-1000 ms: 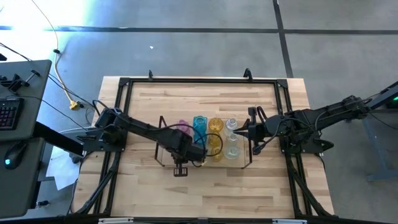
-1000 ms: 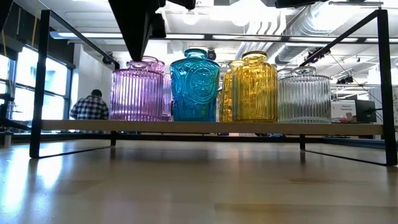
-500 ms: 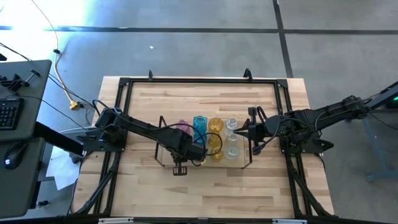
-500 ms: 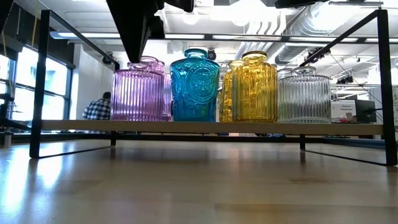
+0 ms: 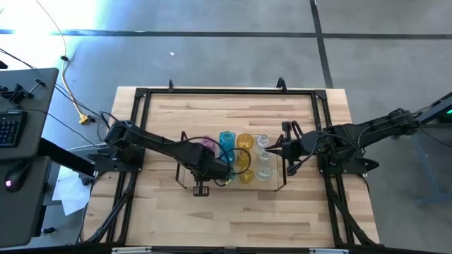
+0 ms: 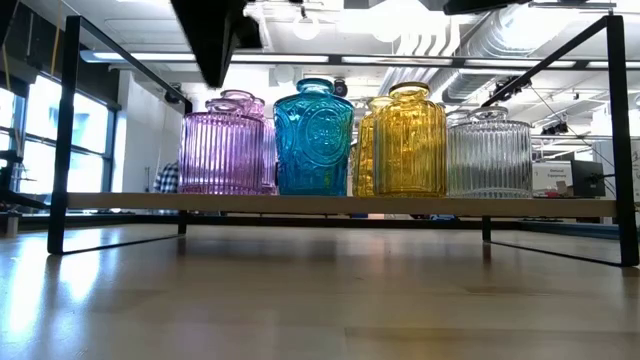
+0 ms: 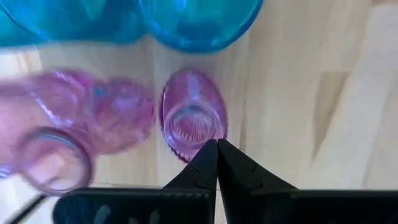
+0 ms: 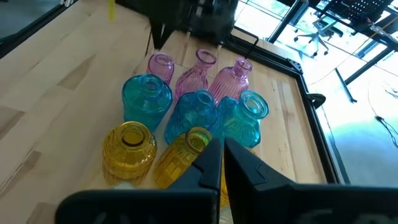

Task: Sort vases onto shelf
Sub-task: Put the purple vase on the shelf aligned with the other purple vases, then return to Home Position

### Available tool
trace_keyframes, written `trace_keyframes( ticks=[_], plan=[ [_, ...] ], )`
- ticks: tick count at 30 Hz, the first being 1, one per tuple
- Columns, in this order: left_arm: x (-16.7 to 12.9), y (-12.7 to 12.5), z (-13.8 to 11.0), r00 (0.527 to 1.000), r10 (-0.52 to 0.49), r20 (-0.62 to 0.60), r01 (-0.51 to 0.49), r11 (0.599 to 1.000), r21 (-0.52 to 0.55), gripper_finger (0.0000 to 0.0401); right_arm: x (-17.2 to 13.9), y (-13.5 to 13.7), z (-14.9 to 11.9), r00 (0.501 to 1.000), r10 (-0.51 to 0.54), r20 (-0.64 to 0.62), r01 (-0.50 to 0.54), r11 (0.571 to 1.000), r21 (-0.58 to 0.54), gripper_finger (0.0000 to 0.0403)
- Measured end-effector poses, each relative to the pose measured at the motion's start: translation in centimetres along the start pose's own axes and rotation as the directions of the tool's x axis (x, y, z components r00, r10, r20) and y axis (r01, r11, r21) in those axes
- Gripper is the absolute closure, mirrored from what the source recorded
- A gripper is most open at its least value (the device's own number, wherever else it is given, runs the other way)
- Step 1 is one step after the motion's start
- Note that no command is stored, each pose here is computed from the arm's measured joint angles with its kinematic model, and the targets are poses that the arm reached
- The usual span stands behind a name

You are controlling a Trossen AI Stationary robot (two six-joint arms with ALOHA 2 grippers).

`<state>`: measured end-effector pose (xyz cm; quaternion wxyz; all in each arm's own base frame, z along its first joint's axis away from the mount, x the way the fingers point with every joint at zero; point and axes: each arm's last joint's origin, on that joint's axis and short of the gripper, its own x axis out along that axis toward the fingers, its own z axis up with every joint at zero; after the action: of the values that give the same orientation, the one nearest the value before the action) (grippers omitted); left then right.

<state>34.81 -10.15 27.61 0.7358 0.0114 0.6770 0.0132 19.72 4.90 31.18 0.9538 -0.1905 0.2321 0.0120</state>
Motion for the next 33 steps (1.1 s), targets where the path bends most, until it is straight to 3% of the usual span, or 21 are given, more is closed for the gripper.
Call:
trace_keyframes(
  ticks=[7, 11, 17, 26, 33],
  plan=[
    [-4.9, 0.8, -1.2, 0.970, -0.060, 0.237, 0.048, 0.997, 0.055, 0.0401, -0.1, 0.2, 0.0, 0.997, 0.079, 0.021, -0.079, 0.996, -0.031, 0.0403],
    [-8.1, 2.0, -1.7, 0.908, -0.089, 0.410, 0.051, 0.993, 0.103, 0.0401, -0.5, 0.1, 0.1, 0.996, 0.080, 0.036, -0.079, 0.996, -0.047, 0.0403],
    [-10.4, 4.1, -1.5, 0.821, -0.089, 0.564, -0.030, 0.980, 0.198, 0.0401, -1.6, -0.4, 0.3, 0.994, 0.069, 0.081, -0.066, 0.997, -0.038, 0.0403],
    [-10.8, 6.7, 0.0, 0.724, -0.163, 0.670, -0.055, 0.955, 0.291, 0.0401, -2.4, -0.7, -0.1, 0.994, 0.012, 0.113, -0.010, 1.000, -0.019, 0.0403],
    [-8.7, 8.4, -1.2, 0.618, -0.214, 0.757, -0.039, 0.953, 0.301, 0.0401, -2.4, -0.2, -3.9, 0.974, -0.048, 0.222, 0.047, 0.999, 0.009, 0.0403]
  ],
)
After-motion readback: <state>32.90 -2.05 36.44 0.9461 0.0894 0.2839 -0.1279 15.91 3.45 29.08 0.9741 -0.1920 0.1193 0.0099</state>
